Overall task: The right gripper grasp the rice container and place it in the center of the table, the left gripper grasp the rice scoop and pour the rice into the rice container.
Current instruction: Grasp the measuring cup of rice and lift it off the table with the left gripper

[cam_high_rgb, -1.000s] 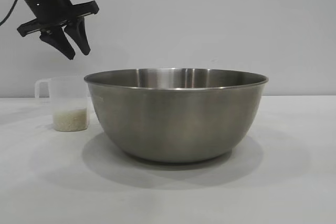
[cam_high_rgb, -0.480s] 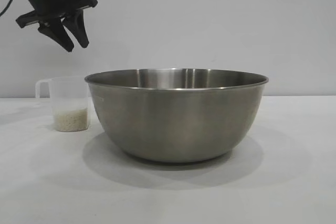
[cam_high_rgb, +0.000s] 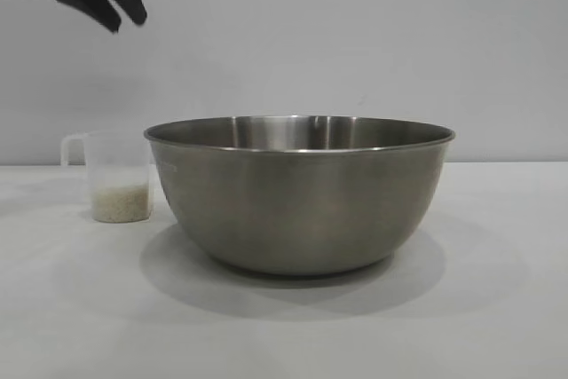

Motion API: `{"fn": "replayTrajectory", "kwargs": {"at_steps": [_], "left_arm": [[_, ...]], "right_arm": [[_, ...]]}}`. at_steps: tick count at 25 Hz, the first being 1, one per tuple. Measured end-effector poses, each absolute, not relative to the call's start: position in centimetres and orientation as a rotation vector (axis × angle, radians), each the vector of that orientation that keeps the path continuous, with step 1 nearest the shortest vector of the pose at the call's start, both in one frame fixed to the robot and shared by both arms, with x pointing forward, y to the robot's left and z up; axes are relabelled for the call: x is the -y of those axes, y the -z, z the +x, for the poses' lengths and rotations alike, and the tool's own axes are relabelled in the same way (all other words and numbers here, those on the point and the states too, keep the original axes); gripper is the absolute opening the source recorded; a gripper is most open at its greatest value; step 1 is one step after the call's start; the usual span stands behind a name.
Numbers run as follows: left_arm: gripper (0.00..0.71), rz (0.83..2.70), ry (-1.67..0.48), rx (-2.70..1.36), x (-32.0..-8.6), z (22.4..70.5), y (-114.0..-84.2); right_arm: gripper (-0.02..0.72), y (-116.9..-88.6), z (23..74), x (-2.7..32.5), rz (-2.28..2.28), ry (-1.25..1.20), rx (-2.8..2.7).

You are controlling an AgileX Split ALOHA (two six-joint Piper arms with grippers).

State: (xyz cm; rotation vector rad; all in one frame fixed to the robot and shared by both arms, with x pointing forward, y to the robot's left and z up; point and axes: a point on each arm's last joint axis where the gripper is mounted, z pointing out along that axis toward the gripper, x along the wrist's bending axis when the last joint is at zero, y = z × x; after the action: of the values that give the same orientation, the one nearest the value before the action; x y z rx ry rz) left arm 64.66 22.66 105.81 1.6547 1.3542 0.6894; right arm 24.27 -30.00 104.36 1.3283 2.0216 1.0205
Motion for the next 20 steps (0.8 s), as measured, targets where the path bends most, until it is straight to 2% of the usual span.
{"fn": "replayTrajectory", "kwargs": {"at_steps": [4,8,12,16,20], "left_arm": [[0.223,1.679,-0.905,-1.239,-21.8,60.5,-106.6],[0.223,1.717,-0.912,-1.219,-21.4,57.5,-106.0],[0.223,1.716,-0.722,-1.269,-20.7,56.4,-105.1],[0.223,1.637,-0.491,-1.359,-19.8,55.6,-104.1],[0.223,1.687,-0.285,-1.245,-18.6,54.2,-103.1]], "right_arm": [[0.290,-104.3,24.3,30.0,1.329,-1.019,-2.023],[0.290,-104.3,24.3,30.0,1.329,-1.019,-2.023],[0.290,-104.3,24.3,30.0,1.329,-1.019,-2.023],[0.290,-104.3,24.3,30.0,1.329,-1.019,-2.023],[0.290,-104.3,24.3,30.0,1.329,-1.019,-2.023]]}}
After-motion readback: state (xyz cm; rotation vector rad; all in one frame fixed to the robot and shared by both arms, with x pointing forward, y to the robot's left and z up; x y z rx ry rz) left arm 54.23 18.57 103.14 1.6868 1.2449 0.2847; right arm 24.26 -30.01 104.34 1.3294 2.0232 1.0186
